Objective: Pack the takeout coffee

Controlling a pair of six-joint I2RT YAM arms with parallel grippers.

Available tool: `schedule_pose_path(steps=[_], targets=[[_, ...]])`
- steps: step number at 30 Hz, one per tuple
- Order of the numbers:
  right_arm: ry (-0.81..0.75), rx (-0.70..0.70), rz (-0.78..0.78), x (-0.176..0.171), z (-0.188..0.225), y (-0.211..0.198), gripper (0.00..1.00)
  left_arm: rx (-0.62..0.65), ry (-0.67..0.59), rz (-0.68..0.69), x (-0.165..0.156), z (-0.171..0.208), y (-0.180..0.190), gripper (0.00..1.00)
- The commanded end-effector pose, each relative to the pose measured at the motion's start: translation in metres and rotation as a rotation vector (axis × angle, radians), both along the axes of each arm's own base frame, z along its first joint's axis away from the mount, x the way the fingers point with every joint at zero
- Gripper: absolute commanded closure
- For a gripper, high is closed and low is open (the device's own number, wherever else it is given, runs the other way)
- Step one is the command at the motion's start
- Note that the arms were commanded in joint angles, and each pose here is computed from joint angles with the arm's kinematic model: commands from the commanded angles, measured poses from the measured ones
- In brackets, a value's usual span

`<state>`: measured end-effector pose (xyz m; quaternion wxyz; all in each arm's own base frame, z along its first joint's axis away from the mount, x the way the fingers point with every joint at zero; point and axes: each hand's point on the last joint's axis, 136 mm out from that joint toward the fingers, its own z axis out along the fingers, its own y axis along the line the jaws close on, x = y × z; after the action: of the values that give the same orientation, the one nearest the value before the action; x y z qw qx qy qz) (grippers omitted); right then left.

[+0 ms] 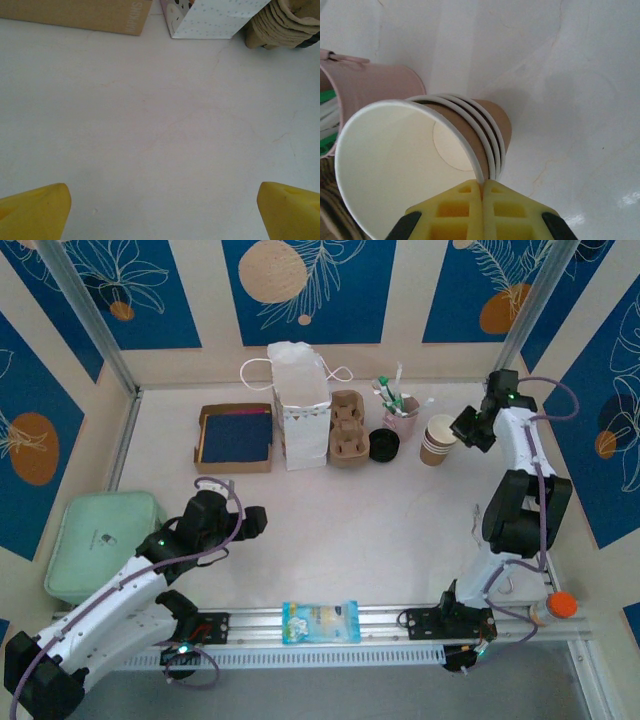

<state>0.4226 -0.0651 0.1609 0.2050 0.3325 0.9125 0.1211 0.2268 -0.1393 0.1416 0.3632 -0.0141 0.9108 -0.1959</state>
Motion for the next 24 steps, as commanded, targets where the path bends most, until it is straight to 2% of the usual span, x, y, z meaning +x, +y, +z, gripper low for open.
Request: schedule_pose_path(steps=[1, 15, 24], targets=[[-0.068, 0.036, -0.006, -0.002, 0.025, 0.003, 1.00, 0.007, -0.030, -0.013, 0.002, 0.010, -0.002, 0.04], [-0.138, -0.102, -0.015, -0.012, 0.085, -0.007, 1.00, 0.006, -0.053, -0.026, 0.005, 0.018, -0.004, 0.05], [-0.221, -0.138, 0.012, -0.028, 0.130, 0.005, 1.00, -0.004, -0.051, -0.035, 0.002, 0.015, -0.005, 0.05]])
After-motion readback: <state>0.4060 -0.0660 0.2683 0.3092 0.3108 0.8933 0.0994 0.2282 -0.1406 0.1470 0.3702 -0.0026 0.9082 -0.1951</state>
